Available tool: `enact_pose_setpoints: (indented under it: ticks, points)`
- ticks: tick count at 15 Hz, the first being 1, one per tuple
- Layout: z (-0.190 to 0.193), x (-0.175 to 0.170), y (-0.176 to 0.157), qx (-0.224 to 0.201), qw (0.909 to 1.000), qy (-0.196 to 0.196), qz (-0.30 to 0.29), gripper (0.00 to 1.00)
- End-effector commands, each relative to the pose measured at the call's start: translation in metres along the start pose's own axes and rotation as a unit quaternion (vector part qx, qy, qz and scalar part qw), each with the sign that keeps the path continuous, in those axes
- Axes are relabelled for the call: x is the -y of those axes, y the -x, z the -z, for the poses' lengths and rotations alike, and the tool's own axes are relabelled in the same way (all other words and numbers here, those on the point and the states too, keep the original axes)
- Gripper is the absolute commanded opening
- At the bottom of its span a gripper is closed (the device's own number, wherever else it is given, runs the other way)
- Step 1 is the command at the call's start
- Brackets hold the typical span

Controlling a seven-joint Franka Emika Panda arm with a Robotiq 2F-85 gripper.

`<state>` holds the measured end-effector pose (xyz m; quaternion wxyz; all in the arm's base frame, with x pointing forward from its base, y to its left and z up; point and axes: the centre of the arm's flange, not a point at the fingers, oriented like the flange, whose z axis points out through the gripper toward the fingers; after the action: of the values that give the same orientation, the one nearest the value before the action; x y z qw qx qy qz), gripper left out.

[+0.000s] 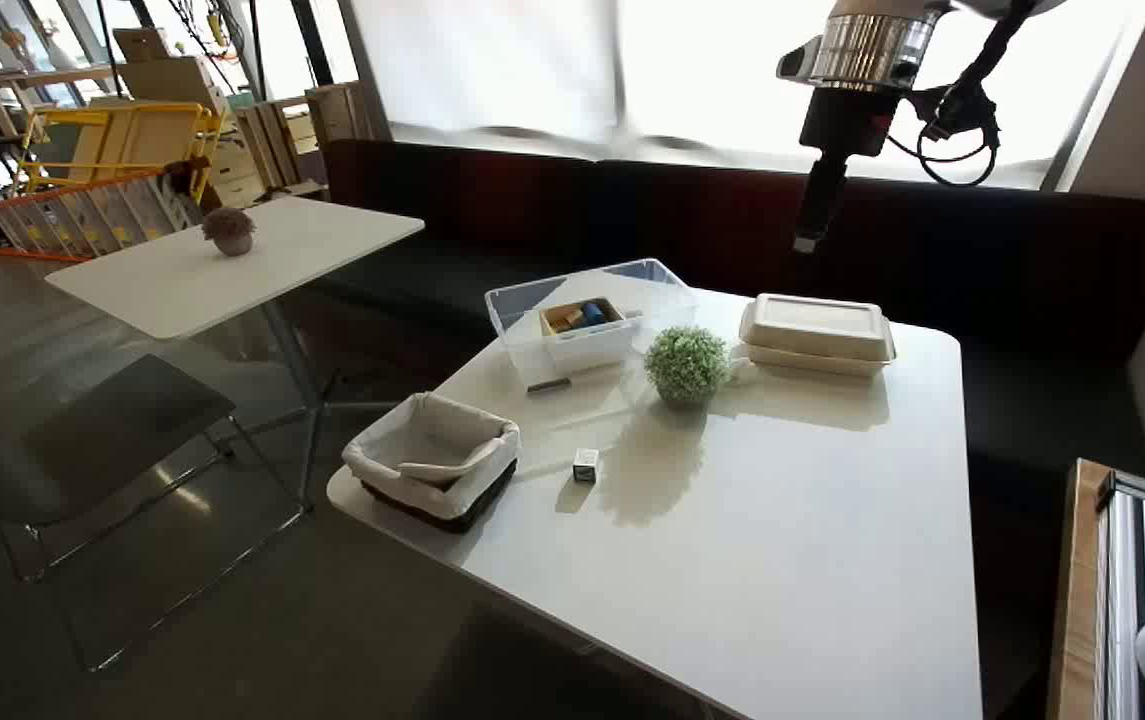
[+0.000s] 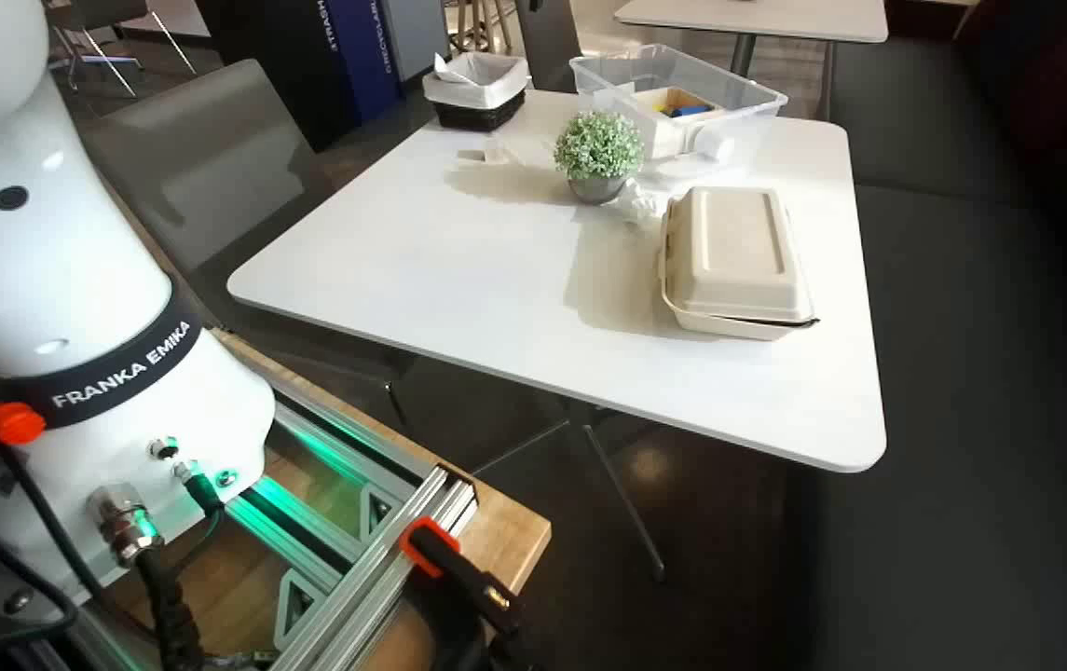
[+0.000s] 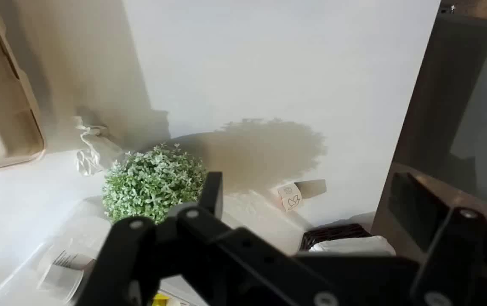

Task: Move the container to the left.

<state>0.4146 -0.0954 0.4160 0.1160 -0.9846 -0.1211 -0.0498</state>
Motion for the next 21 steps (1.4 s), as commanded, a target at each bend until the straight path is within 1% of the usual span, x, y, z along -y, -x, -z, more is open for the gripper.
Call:
enact_pose_setpoints:
  ticks: [1, 16, 19, 20, 21]
  points:
    - [0.000, 0.000, 0.000, 0.000, 1.0000, 0.000, 0.000, 1.00]
    - [0.000, 0.000, 0.000, 0.000, 1.0000, 0.000, 0.000, 1.00]
    - [-0.014, -0.006, -0.018, -0.020, 0.9989, -0.026, -0.035, 1.00]
    - [-0.020, -0.014, -0.027, -0.033, 0.9972, -0.036, -0.057, 1.00]
    - [-0.024, -0.019, -0.033, -0.044, 0.9957, -0.038, -0.072, 1.00]
